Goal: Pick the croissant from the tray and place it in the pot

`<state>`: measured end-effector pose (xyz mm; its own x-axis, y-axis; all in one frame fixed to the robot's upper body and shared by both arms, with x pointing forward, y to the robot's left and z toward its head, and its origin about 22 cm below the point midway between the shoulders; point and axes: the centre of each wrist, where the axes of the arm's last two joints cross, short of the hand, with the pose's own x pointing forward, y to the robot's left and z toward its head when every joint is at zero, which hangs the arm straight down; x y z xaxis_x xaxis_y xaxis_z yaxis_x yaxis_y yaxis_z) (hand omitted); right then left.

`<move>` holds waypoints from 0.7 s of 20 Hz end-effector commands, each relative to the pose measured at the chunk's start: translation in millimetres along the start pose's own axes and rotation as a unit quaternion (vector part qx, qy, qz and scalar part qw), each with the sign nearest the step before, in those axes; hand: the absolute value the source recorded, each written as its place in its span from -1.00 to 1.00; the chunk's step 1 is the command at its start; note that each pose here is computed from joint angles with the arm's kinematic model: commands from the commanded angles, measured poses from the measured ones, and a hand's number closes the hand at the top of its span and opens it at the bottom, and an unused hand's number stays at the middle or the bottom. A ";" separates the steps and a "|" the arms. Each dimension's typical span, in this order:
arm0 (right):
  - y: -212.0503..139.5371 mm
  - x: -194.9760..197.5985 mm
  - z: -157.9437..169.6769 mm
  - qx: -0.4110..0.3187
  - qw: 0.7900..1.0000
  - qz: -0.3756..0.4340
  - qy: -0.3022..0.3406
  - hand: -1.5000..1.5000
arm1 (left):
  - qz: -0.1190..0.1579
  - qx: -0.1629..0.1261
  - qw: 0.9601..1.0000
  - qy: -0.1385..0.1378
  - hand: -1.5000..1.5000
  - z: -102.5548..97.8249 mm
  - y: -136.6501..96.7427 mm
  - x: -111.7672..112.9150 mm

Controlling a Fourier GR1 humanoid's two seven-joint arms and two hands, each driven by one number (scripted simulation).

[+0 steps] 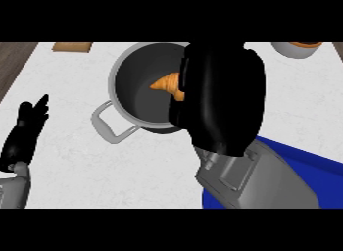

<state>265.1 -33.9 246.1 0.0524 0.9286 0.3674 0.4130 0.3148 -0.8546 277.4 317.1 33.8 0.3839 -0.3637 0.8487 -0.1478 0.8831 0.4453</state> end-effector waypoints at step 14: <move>101.2 -1.1 -60.4 0.124 0.974 -0.134 0.138 -1.00 | -0.006 0.000 1.000 -0.014 0.00 -7.6 -3.9 -0.6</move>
<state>351.5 -19.0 194.2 0.1677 0.8418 0.5132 0.1606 0.4903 -0.8566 282.4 312.4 31.5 0.3716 -0.3726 0.8504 -0.1375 0.8838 0.4473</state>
